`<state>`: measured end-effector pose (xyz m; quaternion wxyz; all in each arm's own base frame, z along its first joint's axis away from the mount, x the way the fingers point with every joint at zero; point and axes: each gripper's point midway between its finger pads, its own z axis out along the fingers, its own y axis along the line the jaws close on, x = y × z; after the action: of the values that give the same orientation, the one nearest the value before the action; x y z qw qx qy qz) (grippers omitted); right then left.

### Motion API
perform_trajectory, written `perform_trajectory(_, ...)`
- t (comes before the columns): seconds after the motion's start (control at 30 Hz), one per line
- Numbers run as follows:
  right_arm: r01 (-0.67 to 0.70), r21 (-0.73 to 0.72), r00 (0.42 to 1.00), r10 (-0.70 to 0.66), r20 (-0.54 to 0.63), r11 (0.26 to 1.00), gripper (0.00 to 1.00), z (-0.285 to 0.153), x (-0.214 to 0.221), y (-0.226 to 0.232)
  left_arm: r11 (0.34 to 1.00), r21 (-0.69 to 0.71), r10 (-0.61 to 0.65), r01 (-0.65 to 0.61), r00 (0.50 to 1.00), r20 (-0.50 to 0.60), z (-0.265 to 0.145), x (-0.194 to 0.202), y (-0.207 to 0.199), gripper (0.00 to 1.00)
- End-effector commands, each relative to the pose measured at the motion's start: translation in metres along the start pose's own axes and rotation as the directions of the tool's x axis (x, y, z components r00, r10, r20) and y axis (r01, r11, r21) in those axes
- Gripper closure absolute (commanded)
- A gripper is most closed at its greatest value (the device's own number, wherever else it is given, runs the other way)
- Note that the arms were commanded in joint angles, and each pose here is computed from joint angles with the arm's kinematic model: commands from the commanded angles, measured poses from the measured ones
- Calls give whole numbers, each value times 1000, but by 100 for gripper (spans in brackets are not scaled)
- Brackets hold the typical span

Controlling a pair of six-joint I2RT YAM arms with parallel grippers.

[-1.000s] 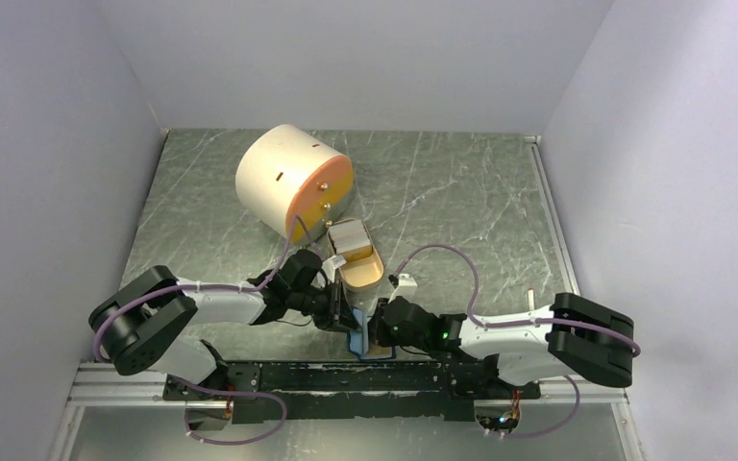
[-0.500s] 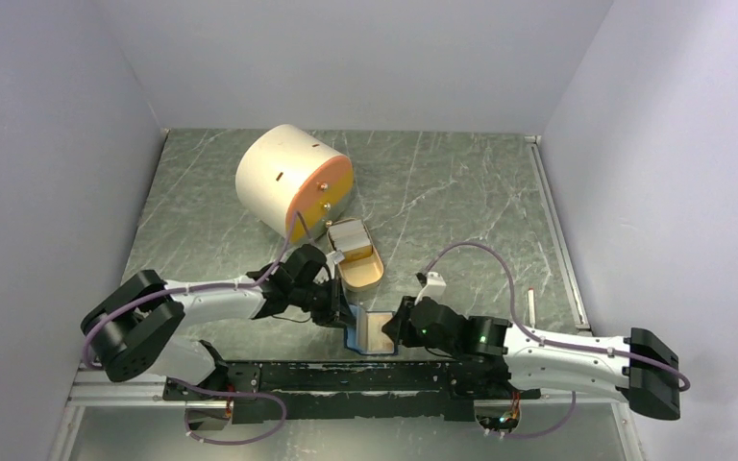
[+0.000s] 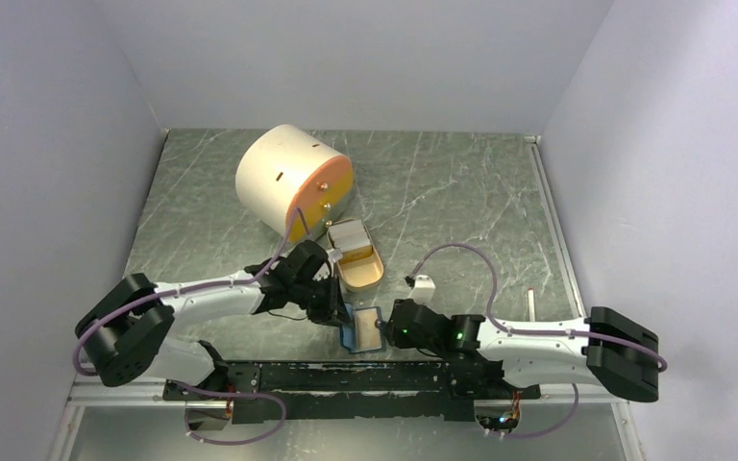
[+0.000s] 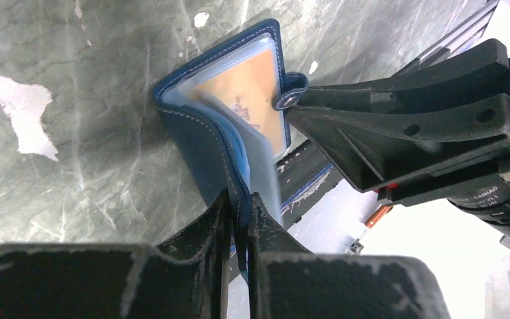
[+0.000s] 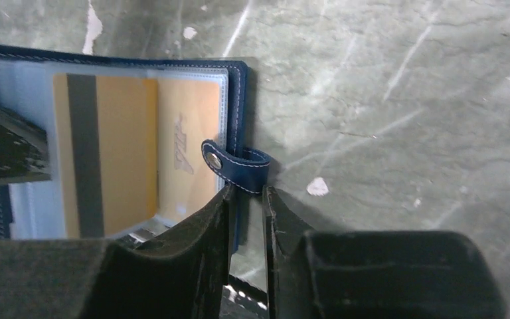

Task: Put the credit cards into the card holder
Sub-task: Turn over the card slot in the card holder, then pick up the credit card from the storage box.

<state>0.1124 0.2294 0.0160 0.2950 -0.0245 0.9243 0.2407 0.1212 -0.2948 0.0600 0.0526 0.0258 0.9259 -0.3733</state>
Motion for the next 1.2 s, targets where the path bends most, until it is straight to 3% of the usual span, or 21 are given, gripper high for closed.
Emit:
perform_trajectory(0.0, -3, -26, 1000, 2, -22, 1000, 76, 10, 10, 5, 992, 122, 27, -21, 999, -46, 6, 1, -28, 86)
perform_trajectory(0.33, -21, 13, 1000, 20, 9, 1000, 75, -2, 3, -9, 995, 102, 11, -5, 998, -62, 9, 10, -15, 86)
perform_trajectory(0.6, 43, -23, 981, -38, 191, 999, 50, -41, -51, 2, 995, 98, 10, -5, 999, -52, 1, 16, -3, 82)
perform_trajectory(0.7, 110, 3, 958, -107, 265, 994, 47, -54, -76, 7, 995, 97, 3, 1, 999, -44, -1, 14, 1, 80)
perform_trajectory(0.8, 253, 47, 908, -254, 333, 966, 47, -63, -103, 18, 994, 106, 1, 2, 1000, -31, -4, 10, 1, 76)
perform_trajectory(0.93, 474, 126, 781, -482, 396, 872, 47, -66, -134, 38, 992, 124, -8, 9, 1000, -12, -7, 8, 2, 73)
perform_trajectory(1.17, 649, 272, 580, -693, 429, 711, 46, -55, -178, 59, 991, 131, -25, 25, 1000, 0, -8, 12, 10, 73)
